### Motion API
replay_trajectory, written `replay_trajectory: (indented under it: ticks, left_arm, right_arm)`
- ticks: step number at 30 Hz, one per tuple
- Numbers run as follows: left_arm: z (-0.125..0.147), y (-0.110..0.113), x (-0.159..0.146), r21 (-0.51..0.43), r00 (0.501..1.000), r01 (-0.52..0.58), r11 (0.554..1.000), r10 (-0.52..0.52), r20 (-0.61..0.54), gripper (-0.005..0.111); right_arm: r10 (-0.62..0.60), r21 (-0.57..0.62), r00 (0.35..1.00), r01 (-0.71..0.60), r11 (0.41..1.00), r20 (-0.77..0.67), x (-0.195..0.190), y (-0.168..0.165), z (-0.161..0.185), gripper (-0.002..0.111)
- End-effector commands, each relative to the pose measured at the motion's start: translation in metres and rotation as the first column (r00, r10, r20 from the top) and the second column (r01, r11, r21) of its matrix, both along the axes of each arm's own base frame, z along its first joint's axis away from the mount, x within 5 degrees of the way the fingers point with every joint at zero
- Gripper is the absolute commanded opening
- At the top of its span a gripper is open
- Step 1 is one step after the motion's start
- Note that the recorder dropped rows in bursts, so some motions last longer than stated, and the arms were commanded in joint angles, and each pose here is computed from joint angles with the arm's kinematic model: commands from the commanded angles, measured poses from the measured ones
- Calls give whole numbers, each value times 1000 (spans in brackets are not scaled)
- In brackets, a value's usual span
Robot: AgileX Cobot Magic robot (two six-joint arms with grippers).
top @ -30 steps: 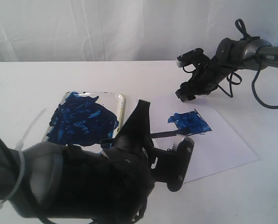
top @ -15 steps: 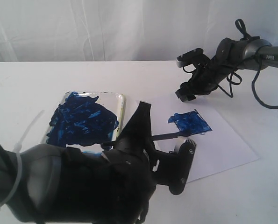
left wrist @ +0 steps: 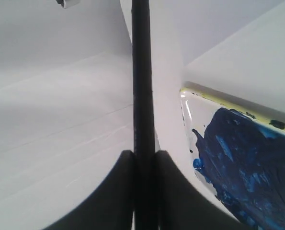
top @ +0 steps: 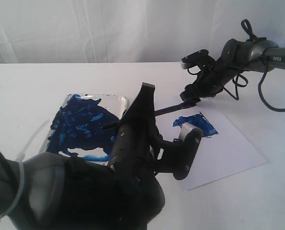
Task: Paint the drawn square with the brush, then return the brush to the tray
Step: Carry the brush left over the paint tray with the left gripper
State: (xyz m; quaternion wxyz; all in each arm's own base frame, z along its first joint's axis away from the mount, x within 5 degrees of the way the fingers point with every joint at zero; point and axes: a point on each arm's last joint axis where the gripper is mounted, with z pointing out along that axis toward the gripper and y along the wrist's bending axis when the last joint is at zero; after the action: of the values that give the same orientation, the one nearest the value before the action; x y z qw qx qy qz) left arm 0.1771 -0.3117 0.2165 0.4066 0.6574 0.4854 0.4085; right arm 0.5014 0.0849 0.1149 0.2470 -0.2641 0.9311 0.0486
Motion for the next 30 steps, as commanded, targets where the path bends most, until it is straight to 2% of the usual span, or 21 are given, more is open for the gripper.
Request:
replay_trajectory:
  ticks: [1, 7, 11, 16, 19, 22, 25, 30]
  left_arm:
    - [4, 6, -3, -13, 999, -40, 999, 40, 4, 0]
    - [14, 23, -16, 31, 984, -89, 996, 93, -151, 0]
    - [23, 38, -29, 43, 988, -64, 997, 70, -140, 0]
    - [30, 68, -34, 86, 968, -213, 973, 222, -116, 0]
    - [36, 81, -35, 86, 956, -271, 959, 278, -89, 0]
    - [41, 95, -30, 34, 934, -335, 942, 337, -123, 0]
    - [43, 112, -20, 11, 882, -435, 900, 429, -196, 0]
    - [43, 132, 11, -56, 847, -495, 867, 467, -252, 0]
  right_arm:
    - [51, -71, 994, -58, 996, -97, -8, -4, -30, 60]
    - [48, -68, 994, -55, 996, -93, -8, -4, -29, 60]
    - [44, -66, 995, -50, 997, -92, -8, -4, -29, 60]
    - [44, -66, 995, -50, 997, -92, -8, -4, -29, 60]
    - [44, -66, 995, -50, 997, -92, -8, -4, -29, 60]
    - [39, -64, 994, -46, 997, -97, -8, -4, -30, 60]
    - [40, -64, 994, -47, 997, -102, -9, -4, -30, 60]
    - [42, -64, 993, -49, 997, -110, -9, -4, -30, 60]
